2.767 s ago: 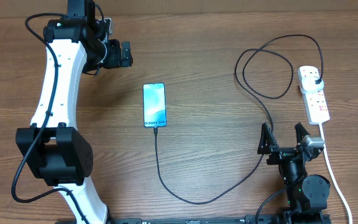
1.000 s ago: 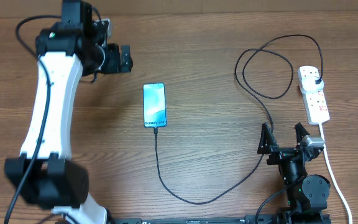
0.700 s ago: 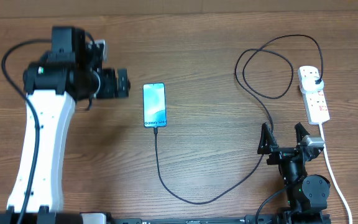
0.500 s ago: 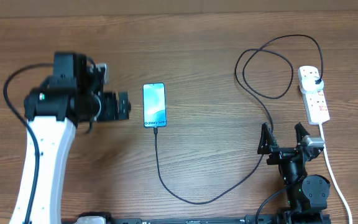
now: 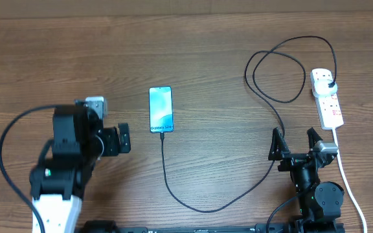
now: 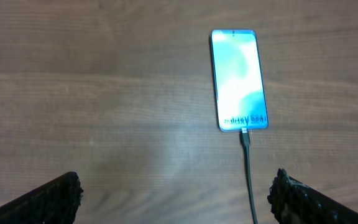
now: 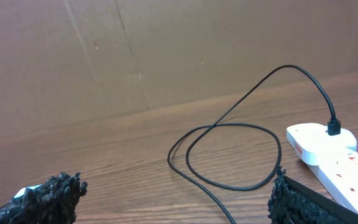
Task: Plug charger to phone and switch on socket
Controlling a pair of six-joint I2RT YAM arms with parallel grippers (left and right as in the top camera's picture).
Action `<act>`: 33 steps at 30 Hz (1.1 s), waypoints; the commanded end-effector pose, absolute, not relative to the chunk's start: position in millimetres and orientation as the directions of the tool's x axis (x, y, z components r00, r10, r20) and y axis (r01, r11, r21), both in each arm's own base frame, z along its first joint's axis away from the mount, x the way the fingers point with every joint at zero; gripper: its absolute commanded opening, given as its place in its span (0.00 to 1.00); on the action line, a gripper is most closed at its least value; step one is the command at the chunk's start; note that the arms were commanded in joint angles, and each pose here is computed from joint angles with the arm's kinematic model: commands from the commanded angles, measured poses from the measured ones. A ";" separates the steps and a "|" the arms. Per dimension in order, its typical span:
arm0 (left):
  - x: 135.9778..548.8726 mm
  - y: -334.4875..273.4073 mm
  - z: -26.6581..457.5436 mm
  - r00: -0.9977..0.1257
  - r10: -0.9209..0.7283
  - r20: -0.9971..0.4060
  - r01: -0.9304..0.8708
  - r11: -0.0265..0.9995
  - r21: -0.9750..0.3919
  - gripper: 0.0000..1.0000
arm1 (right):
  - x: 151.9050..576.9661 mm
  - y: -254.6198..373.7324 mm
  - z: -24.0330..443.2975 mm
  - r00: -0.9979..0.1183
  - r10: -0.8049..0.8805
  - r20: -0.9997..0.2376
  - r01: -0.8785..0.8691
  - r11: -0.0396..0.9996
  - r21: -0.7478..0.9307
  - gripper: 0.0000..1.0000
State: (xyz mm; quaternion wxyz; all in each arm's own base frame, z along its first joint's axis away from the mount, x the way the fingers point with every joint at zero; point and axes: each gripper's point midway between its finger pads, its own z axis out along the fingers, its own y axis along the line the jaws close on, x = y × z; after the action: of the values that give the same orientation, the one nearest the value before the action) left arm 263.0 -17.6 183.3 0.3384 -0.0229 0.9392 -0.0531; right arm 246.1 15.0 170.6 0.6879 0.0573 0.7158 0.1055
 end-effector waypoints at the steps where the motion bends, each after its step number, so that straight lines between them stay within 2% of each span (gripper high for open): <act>1: 257.4 -15.2 177.2 -0.722 -0.055 -0.690 0.007 0.996 -0.086 1.00 | 246.1 14.3 169.4 -0.039 0.227 -0.973 -0.059 0.972 0.229 1.00; 8: 266.3 -16.6 179.9 -0.503 -0.061 -0.862 0.037 0.995 -0.092 1.00 | 246.1 14.3 169.4 -0.039 0.227 -0.973 -0.059 0.972 0.229 1.00; 13: 265.2 -17.4 174.7 -0.387 -0.057 -0.921 0.056 0.995 -0.085 1.00 | 246.1 14.3 169.4 -0.039 0.227 -0.973 -0.059 0.972 0.229 1.00; 18: 259.4 -27.8 173.1 -0.245 0.082 -0.966 0.163 0.986 0.042 1.00 | 246.1 14.3 169.4 -0.039 0.227 -0.973 -0.059 0.972 0.229 1.00; 23: 257.4 -24.4 180.5 -0.079 0.135 -0.988 0.146 0.982 0.123 1.00 | 246.1 14.3 169.4 -0.039 0.227 -0.973 -0.059 0.972 0.229 1.00; 27: 253.8 -18.9 172.7 -0.035 0.134 -0.990 0.119 0.984 0.129 1.00 | 246.1 14.3 169.4 -0.039 0.227 -0.973 -0.059 0.972 0.229 1.00; 33: 249.0 -16.6 161.5 -0.041 0.156 -0.987 0.110 0.982 0.151 1.00 | 246.1 14.4 169.4 -0.039 0.227 -0.973 -0.059 0.972 0.229 1.00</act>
State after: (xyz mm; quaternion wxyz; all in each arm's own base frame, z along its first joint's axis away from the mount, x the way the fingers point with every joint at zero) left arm 251.3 -17.4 161.9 0.6815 0.0777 0.7277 0.0016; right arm 246.1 15.1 170.7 0.6880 0.0571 0.7157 0.1056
